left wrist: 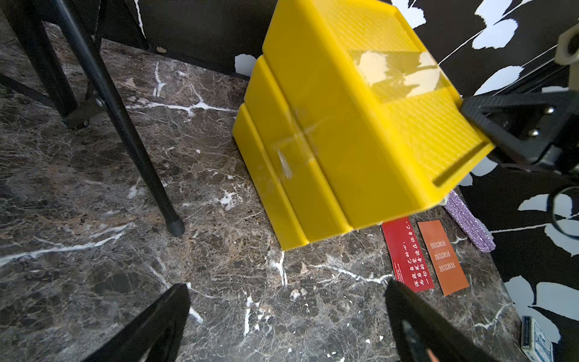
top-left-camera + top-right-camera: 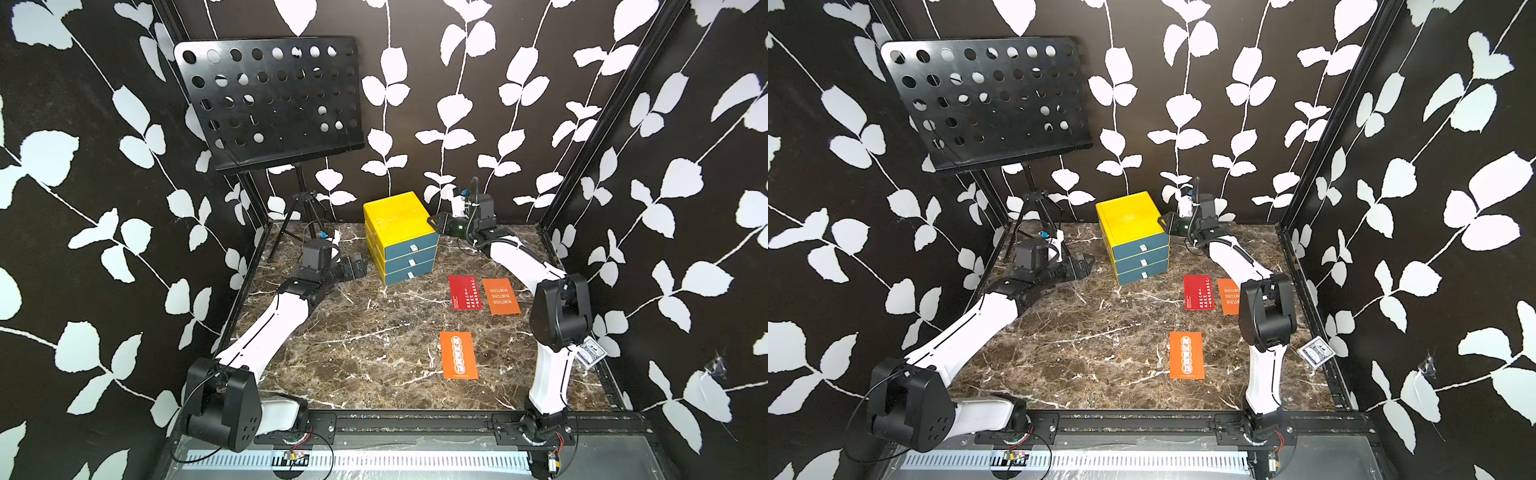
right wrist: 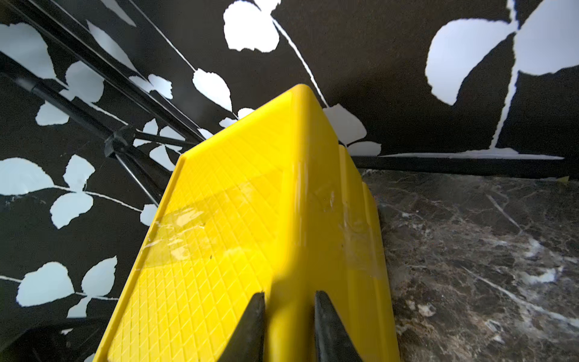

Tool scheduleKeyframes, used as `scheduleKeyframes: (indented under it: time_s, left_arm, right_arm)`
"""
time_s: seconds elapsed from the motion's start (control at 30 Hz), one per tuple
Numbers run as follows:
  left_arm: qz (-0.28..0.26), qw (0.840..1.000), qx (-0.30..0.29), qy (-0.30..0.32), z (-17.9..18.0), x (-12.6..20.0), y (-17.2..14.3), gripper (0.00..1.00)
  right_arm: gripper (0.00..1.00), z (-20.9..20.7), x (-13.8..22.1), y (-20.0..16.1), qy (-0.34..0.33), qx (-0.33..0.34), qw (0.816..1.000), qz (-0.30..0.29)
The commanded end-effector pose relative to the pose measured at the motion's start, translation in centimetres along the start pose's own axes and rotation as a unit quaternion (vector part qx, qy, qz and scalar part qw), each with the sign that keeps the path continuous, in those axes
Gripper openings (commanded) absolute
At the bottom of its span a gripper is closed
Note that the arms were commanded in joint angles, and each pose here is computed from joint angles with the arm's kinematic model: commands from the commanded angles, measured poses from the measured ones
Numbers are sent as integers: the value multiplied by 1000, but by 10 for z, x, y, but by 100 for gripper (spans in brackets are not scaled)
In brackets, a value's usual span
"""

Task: Take the postcards out of the drawer
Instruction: Move the storage box to the center of the board.

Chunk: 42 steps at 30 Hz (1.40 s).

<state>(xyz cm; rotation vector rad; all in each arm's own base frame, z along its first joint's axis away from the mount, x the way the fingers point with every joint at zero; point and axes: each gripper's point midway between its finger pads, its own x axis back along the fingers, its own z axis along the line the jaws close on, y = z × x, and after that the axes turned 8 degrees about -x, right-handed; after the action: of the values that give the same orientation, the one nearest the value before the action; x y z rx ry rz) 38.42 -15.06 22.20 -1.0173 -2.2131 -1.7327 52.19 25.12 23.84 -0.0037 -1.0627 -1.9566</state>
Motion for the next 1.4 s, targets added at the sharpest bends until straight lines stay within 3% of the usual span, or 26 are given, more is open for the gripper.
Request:
scheduleKeyframes:
  time_s: [0.0,0.27,0.53,0.7,0.97,1.2,1.37]
  left_arm:
    - [-34,999,-14,-16,-11,14,30,99]
    - [-46,996,-16,-77,-40,17,61,99]
    - [-19,996,34,-77,-36,2,50,99]
    - [3,998,45,-49,-23,0,33,99]
    - [29,999,37,-16,-10,-1,12,99]
    - [38,998,45,-20,-8,-15,7,99]
    - [40,998,56,-16,-4,-22,1,98]
  right_arm:
    - [26,-3,12,-51,-10,-5,997,80]
    - [25,22,39,-82,18,8,993,114]
    - [26,57,21,-89,60,9,993,101]
    - [44,69,27,-67,63,13,995,73]
    - [51,80,83,-50,24,47,998,23]
    - [52,59,116,-96,-3,34,999,27]
    - [52,43,122,-141,1,2,1000,28]
